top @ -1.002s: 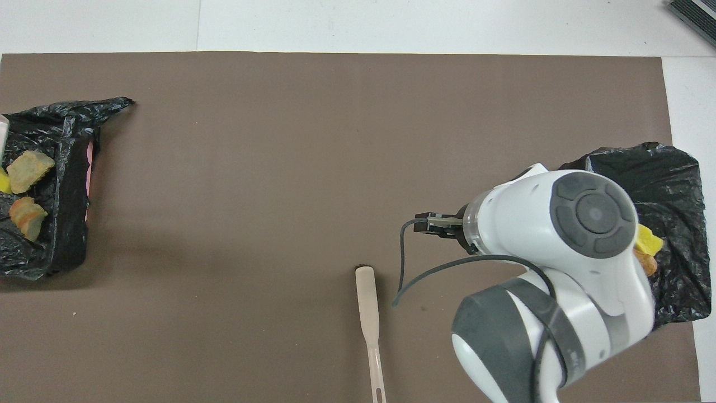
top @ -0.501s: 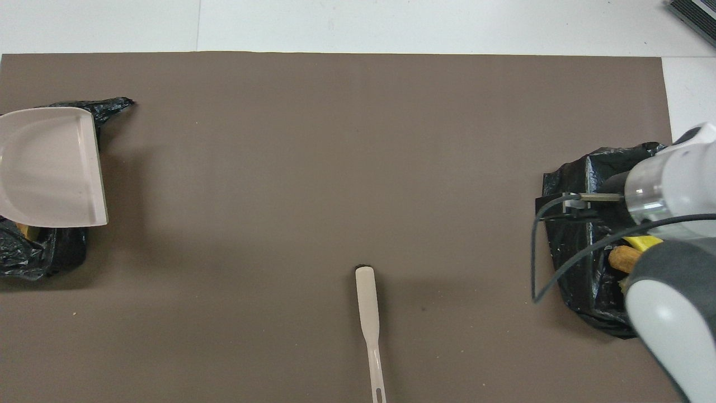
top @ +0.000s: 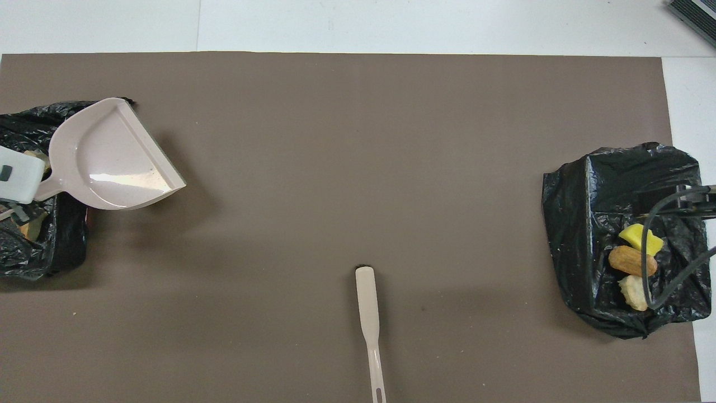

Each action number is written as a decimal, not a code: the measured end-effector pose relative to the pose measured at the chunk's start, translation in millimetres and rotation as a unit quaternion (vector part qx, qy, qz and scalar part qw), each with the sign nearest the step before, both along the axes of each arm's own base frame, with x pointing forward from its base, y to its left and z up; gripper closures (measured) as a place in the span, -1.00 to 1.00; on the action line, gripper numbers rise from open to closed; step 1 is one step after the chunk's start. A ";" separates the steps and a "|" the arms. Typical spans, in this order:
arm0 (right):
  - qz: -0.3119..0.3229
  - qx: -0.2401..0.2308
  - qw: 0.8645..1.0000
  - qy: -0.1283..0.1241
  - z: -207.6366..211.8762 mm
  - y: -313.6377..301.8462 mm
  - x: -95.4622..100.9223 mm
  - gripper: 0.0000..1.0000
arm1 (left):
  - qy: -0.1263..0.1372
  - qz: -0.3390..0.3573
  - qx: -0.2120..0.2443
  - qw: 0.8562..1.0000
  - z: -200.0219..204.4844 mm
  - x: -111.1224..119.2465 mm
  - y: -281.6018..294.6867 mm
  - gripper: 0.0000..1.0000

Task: Sweep and dump trash in bin
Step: 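Bring the empty dustpan to the table center with the left gripper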

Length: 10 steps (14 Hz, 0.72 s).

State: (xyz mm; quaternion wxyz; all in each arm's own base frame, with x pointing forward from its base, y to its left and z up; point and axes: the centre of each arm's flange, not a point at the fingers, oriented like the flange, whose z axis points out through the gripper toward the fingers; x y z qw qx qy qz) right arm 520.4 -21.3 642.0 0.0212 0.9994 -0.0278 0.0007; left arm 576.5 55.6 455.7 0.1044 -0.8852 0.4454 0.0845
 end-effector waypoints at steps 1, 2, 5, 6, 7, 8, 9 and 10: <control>0.001 -0.002 1.000 -0.002 3.1 0.5 4.1 -1.00 | -0.002 0.042 -0.007 0.999 -12.7 -2.4 -21.8 0.37; 0.001 -0.003 1.000 -0.003 4.2 0.9 7.1 -1.00 | -0.004 0.081 -0.012 0.997 -24.5 -4.1 -46.4 0.37; 0.002 -0.003 1.000 -0.002 3.4 1.7 8.1 -1.00 | -0.017 0.201 -0.039 0.979 -46.8 -7.0 -128.8 0.37; 0.002 -0.003 1.000 0.000 3.3 1.7 7.8 -1.00 | -0.022 0.230 -0.046 0.972 -51.0 -9.1 -153.3 0.37; 0.002 -0.003 1.000 0.002 3.3 1.6 7.1 -1.00 | -0.028 0.258 -0.055 0.964 -55.7 -11.6 -180.9 0.37; 0.001 -0.002 1.000 0.009 3.5 1.3 5.0 -1.00 | -0.033 0.278 -0.061 0.958 -60.8 -15.4 -210.0 0.37; 0.001 0.005 1.000 0.018 3.6 1.5 2.3 -1.00 | -0.034 0.287 -0.064 0.955 -67.3 -20.2 -238.6 0.37; -0.001 0.015 1.000 0.023 4.9 0.8 -0.3 -1.00 | -0.030 0.297 -0.069 0.952 -72.7 -24.8 -267.8 0.37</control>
